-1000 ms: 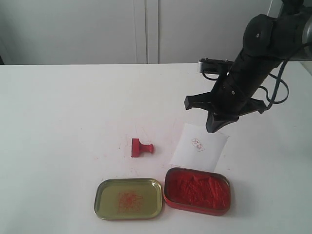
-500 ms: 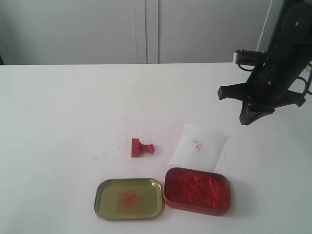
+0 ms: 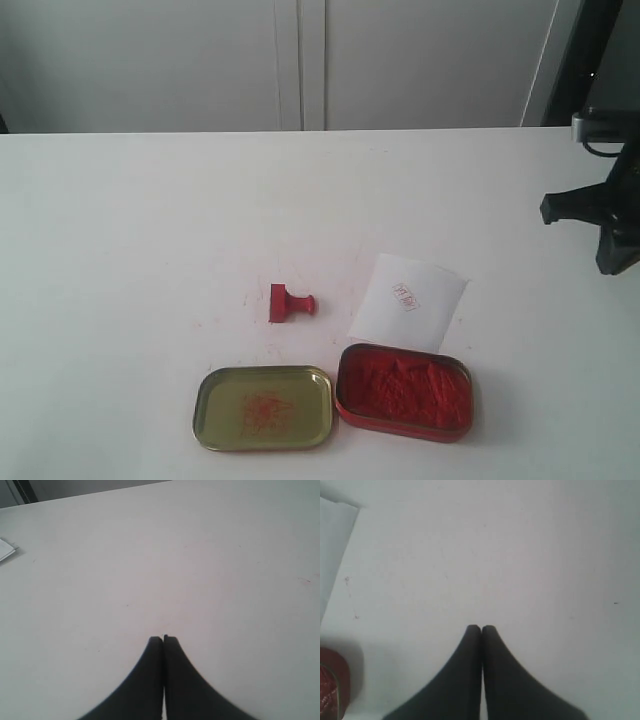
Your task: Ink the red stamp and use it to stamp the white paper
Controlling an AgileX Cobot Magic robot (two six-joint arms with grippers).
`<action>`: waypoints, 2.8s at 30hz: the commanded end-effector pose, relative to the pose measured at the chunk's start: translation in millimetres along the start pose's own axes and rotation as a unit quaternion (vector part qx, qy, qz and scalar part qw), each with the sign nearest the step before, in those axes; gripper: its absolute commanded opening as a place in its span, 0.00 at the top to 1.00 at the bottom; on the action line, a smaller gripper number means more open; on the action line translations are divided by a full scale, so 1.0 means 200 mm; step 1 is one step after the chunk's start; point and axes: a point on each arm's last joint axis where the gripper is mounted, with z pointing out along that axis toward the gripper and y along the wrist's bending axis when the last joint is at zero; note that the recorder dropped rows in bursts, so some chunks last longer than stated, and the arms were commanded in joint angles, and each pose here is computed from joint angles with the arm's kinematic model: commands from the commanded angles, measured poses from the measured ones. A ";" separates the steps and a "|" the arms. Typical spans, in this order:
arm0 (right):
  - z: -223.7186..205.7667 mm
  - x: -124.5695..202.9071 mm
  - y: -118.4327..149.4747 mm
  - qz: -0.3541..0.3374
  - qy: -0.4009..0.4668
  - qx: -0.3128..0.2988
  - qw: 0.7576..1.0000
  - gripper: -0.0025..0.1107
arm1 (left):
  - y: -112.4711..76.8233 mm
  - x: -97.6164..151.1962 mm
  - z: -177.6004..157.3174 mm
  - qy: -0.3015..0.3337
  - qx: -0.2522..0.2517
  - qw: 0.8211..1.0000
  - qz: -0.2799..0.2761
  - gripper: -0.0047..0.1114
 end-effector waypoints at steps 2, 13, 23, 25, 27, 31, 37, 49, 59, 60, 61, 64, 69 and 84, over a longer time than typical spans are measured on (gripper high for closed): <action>-0.02 0.09 -0.03 0.007 -0.018 0.005 1.000 0.98 | 0.00 0.00 0.00 0.000 -0.001 1.000 0.000 0.96; -0.11 0.25 -0.03 0.006 -0.074 0.003 0.997 0.98 | 0.00 0.00 0.00 0.000 -0.001 1.000 0.000 0.96; -0.22 0.37 -0.04 0.006 -0.160 0.000 0.987 0.98 | 0.00 0.00 0.00 0.000 -0.001 1.000 0.000 0.96; -0.25 0.40 -0.04 0.006 -0.182 -0.001 0.983 0.98 | 0.00 0.00 0.00 0.000 -0.001 1.000 0.000 0.96; -0.28 0.43 -0.04 0.006 -0.199 -0.002 0.980 0.98 | 0.00 0.00 0.00 0.000 -0.001 1.000 0.000 0.96; -0.35 0.49 -0.04 0.006 -0.236 -0.003 0.972 0.98 | 0.00 0.00 0.00 0.000 -0.001 1.000 0.000 0.96; -0.44 0.60 -0.04 0.006 -0.303 -0.006 0.953 0.98 | 0.00 0.00 0.00 0.000 -0.001 1.000 0.000 0.96; -0.55 0.84 -0.05 -0.002 -0.439 -0.002 0.898 0.98 | 0.00 0.00 0.00 0.000 -0.001 1.000 0.000 0.96; -0.58 1.06 -0.06 -0.009 -0.541 0.004 0.841 0.98 | 0.00 0.00 0.00 0.000 -0.001 1.000 0.000 0.96; -0.58 1.08 -0.06 -0.009 -0.552 0.004 0.834 0.98 | 0.00 0.00 0.00 0.000 -0.001 1.000 0.000 0.96; -0.58 1.09 -0.06 -0.010 -0.559 0.005 0.829 0.98 | 0.00 0.00 0.00 0.000 -0.001 1.000 0.000 0.96; -0.58 1.13 -0.06 -0.009 -0.564 0.005 0.826 0.98 | 0.00 0.00 0.00 0.000 -0.001 1.000 0.000 0.96; -0.59 1.15 -0.06 -0.008 -0.570 0.005 0.822 0.98 | 0.00 0.00 0.00 0.000 -0.001 1.000 0.000 0.96; -0.59 1.15 -0.06 -0.009 -0.570 0.004 0.822 0.98 | 0.00 0.00 0.00 0.000 -0.001 1.000 0.000 0.96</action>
